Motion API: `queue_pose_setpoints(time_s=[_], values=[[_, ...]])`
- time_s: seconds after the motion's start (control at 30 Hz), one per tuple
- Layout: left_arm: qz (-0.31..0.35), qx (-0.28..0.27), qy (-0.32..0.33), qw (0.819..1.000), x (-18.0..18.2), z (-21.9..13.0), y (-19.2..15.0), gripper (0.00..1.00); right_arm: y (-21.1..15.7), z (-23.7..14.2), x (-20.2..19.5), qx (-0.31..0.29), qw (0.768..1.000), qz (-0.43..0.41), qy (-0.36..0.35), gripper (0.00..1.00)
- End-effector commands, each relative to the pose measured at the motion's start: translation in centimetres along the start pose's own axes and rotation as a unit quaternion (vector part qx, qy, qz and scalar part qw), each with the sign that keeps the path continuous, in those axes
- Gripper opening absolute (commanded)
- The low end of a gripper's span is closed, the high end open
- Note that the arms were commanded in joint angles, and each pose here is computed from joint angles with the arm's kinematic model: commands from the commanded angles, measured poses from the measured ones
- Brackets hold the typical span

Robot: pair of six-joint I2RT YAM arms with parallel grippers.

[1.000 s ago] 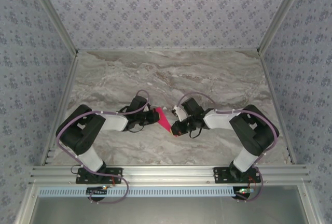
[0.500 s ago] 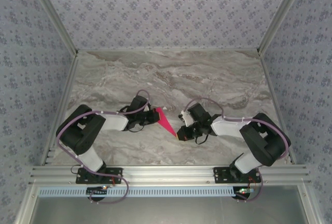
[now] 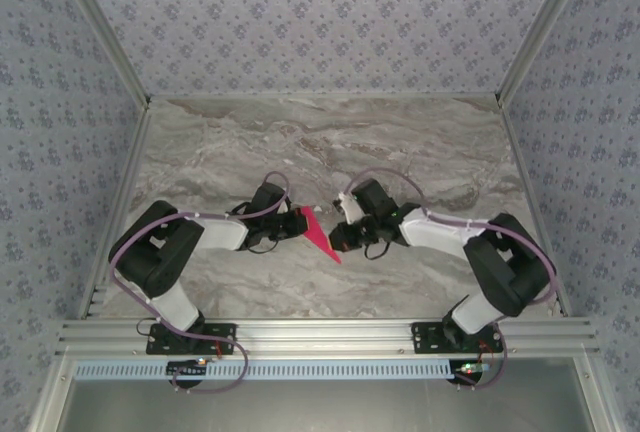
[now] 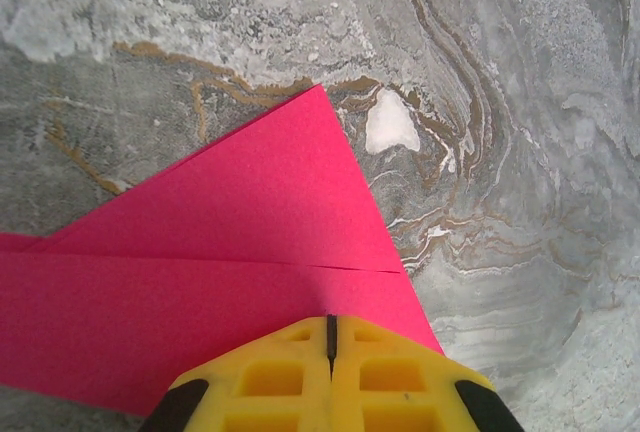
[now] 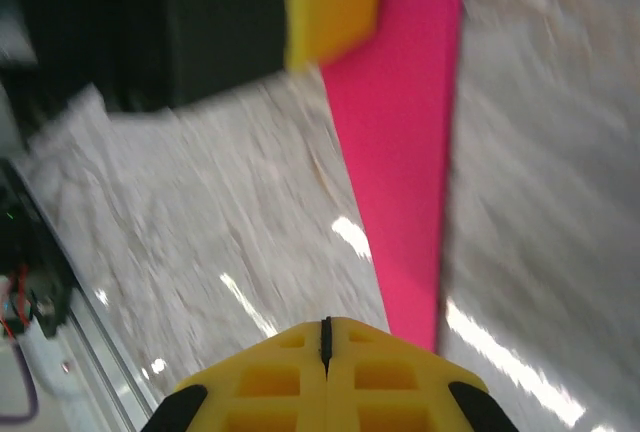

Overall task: Fold a paper plane with a square sheet of paper (pick it up from the middle)
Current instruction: Fold the wing for the fifth time at the center of the table.

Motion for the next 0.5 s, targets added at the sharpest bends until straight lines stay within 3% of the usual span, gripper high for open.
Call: queue_pose_setpoints(time_s=[0.0, 0.23, 0.47], values=[[-0.008, 0.012, 0.067, 0.998, 3.6, 0.4, -0.9, 0.00, 1.0, 1.9, -0.3, 0.005, 1.000, 0.007, 0.006, 0.00], [-0.009, 0.011, 0.072, 0.997, 3.7, 0.3, -0.9, 0.00, -0.1, 3.8, -0.8, 0.038, 0.999, 0.011, 0.013, 0.00], [-0.008, 0.009, 0.075, 0.997, 3.7, 0.2, -0.8, 0.00, -5.6, 2.7, -1.7, 0.092, 0.995, 0.032, -0.002, 0.00]])
Point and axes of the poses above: each hand's point on the last joint's axis, 136 mm out from that joint toward the fingers, its own z axis out along the fingers, its own x axis along the line the jaws close on, y = z × x, the point moved 1 cm from there along -z, back along the fingers, and after that the axes turned 10 degrees about -z, right-handed, at the moved point
